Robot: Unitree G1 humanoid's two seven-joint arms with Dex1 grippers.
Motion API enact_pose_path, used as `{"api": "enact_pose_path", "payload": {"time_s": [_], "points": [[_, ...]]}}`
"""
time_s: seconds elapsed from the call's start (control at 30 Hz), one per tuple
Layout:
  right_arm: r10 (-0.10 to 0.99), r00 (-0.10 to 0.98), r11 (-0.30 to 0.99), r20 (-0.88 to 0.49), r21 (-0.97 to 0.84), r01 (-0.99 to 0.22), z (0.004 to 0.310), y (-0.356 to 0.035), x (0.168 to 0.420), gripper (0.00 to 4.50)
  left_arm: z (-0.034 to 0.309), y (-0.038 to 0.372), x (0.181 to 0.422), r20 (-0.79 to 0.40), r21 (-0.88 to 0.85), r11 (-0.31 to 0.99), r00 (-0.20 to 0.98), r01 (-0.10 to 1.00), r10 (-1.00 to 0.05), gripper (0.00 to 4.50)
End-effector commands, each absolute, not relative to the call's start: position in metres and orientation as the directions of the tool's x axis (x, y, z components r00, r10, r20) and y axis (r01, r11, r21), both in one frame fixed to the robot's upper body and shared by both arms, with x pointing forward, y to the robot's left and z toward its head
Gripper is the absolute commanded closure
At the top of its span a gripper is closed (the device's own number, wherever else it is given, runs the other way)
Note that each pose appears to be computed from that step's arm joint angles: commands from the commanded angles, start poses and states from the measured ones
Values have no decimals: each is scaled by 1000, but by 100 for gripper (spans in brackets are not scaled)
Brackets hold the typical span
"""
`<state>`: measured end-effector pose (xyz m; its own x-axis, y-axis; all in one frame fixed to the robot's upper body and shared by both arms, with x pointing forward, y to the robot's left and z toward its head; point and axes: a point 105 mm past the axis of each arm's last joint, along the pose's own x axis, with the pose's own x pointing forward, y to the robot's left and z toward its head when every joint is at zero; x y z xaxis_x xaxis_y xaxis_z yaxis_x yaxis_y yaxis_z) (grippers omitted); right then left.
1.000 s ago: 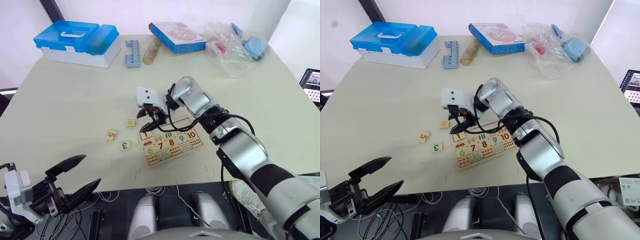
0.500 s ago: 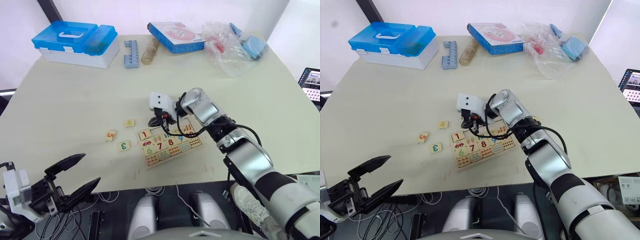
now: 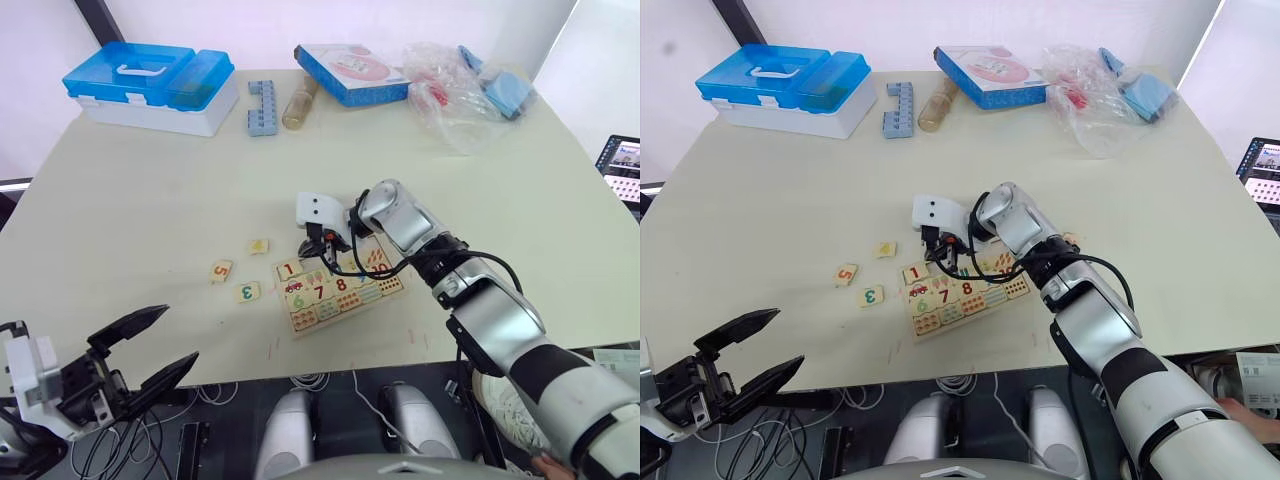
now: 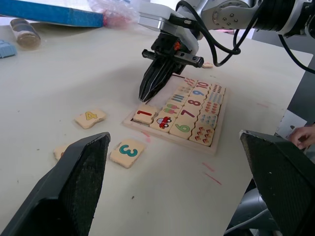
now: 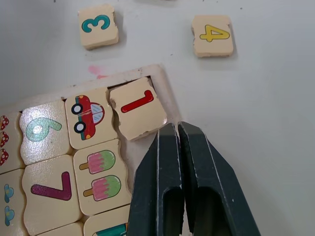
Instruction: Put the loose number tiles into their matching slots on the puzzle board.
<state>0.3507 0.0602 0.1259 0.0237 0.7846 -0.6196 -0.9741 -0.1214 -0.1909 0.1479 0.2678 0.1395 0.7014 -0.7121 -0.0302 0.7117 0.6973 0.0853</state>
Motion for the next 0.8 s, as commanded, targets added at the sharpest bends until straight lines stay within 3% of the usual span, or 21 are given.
{"api": "enact_pose_path", "payload": {"time_s": [0.03, 0.8], "points": [[795, 22, -140, -606, -219, -966, 133, 66, 349, 441, 146, 271, 144, -34, 117, 700, 708, 704, -706, 0], [772, -30, -196, -634, -193, -961, 126, 69, 338, 441, 146, 268, 144, -29, 114, 703, 710, 702, -704, 0]]}}
